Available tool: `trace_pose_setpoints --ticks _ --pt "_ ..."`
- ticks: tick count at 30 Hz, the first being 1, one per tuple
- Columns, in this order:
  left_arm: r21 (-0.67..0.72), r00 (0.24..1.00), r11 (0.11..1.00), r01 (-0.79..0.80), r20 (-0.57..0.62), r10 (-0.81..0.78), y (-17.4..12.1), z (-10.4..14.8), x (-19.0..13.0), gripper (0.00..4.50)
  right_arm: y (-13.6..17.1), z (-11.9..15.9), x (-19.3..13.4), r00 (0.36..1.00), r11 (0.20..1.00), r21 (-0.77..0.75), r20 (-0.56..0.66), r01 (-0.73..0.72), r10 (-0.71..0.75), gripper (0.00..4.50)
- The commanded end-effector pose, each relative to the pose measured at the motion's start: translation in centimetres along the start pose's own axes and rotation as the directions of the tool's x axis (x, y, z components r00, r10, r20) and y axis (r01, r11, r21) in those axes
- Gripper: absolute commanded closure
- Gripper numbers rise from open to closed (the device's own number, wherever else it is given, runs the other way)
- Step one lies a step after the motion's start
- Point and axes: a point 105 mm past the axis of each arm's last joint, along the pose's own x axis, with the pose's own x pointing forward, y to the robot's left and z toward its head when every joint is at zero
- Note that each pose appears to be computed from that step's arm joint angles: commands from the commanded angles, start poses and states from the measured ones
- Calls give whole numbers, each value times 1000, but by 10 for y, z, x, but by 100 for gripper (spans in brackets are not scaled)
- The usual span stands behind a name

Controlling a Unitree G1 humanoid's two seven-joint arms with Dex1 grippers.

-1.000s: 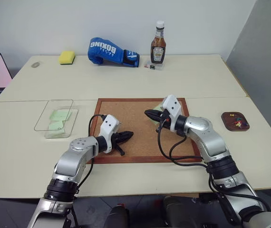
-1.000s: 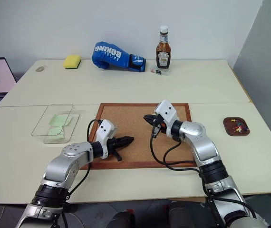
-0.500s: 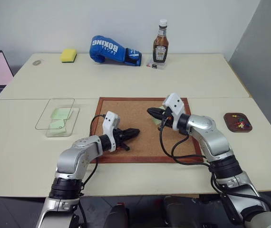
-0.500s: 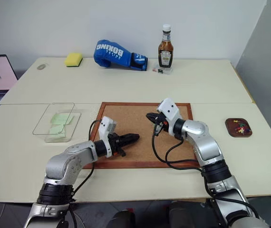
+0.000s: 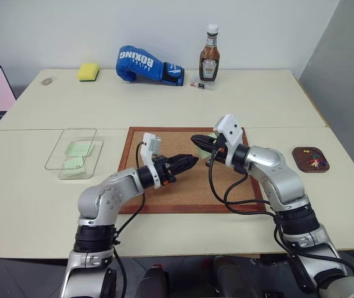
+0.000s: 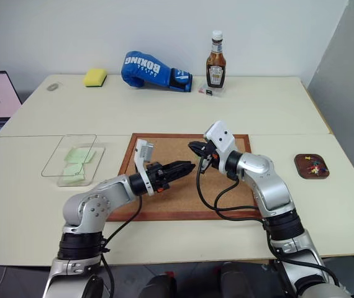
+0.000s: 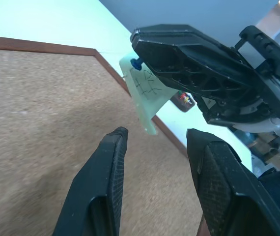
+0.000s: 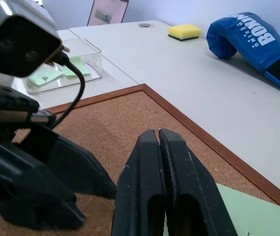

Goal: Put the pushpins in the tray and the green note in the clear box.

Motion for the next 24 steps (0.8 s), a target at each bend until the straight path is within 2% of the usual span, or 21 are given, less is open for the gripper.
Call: trace_pose_setpoints --ticks 1,15,19,20,23,24 --pt "18 999 999 30 43 -31 -8 10 9 244 4 22 -1 998 1000 -20 66 -8 9 450" --pt "-7 992 999 52 117 -51 -10 21 25 244 14 25 -1 997 1000 2 69 -25 25 450" --pt "-14 991 998 60 123 -58 -12 22 25 297 14 25 -1 998 1000 4 67 -21 21 450" --pt "-15 991 998 61 123 -58 -12 22 25 328 13 24 -1 998 1000 4 66 -20 20 450" --pt "-14 991 998 56 123 -54 -10 23 24 370 13 24 -2 998 1000 5 65 -18 17 450" --pt "-13 991 998 54 123 -52 -10 23 24 401 12 23 -2 998 1000 6 65 -17 17 450"
